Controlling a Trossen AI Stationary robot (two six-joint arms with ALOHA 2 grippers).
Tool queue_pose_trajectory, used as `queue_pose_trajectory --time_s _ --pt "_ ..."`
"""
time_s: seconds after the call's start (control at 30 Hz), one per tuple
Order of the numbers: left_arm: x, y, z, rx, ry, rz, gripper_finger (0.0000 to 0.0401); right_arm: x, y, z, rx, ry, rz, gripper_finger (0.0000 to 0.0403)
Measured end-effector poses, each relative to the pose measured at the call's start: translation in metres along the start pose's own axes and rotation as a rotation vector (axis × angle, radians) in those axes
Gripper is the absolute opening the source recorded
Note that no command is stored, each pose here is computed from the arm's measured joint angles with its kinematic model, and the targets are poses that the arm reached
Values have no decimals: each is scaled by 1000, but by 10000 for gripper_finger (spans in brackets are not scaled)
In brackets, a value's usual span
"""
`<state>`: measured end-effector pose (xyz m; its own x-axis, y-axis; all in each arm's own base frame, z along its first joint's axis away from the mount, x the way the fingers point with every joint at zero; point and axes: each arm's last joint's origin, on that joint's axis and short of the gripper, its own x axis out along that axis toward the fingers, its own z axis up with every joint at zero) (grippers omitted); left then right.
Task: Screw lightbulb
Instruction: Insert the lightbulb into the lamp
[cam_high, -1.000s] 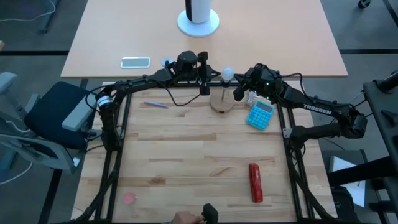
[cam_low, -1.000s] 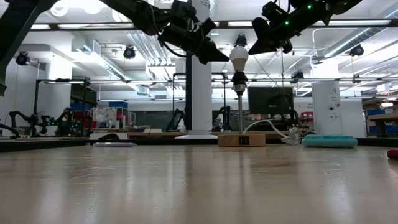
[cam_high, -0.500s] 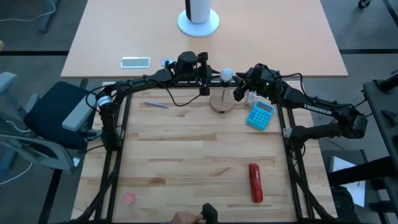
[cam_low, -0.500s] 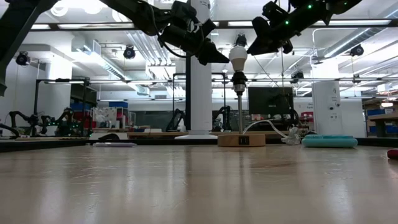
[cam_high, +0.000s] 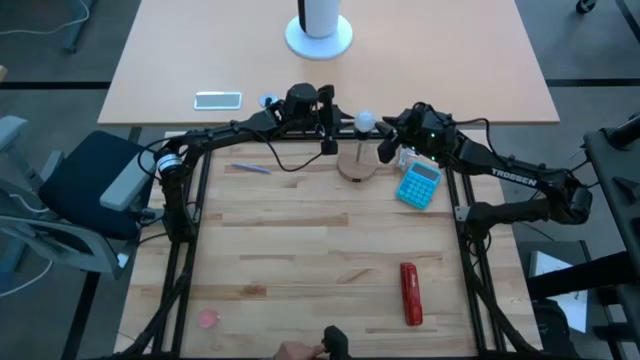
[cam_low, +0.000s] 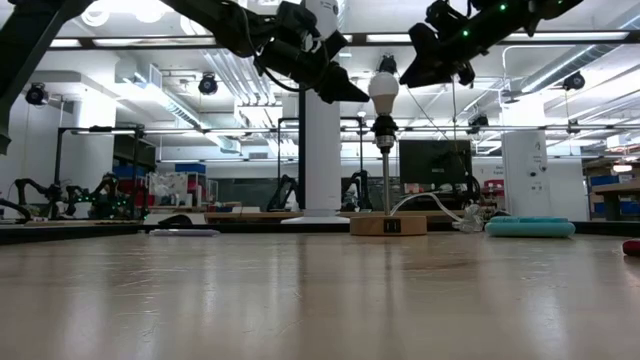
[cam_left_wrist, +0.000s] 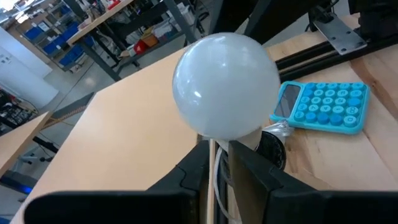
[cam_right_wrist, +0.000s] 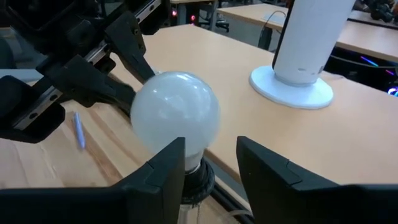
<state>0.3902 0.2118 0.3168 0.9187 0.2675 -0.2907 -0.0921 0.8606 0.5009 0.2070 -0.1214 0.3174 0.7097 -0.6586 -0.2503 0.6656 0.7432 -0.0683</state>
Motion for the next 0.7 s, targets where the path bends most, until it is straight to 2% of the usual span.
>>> queue_pose_trajectory --time_s 0.3,0.47,0.57,0.7 --pt "-1 -1 -2 -26 29 -16 52 -1 0 -1 4 9 1 127" --pt "-9 -1 -2 -30 99 -13 52 -1 0 -5 -4 49 12 123" --pt "-15 -3 -2 13 126 -61 52 -2 2 -7 -28 78 67 127" --pt "-17 -4 3 99 49 -127 52 -2 4 -4 -80 38 130 128"
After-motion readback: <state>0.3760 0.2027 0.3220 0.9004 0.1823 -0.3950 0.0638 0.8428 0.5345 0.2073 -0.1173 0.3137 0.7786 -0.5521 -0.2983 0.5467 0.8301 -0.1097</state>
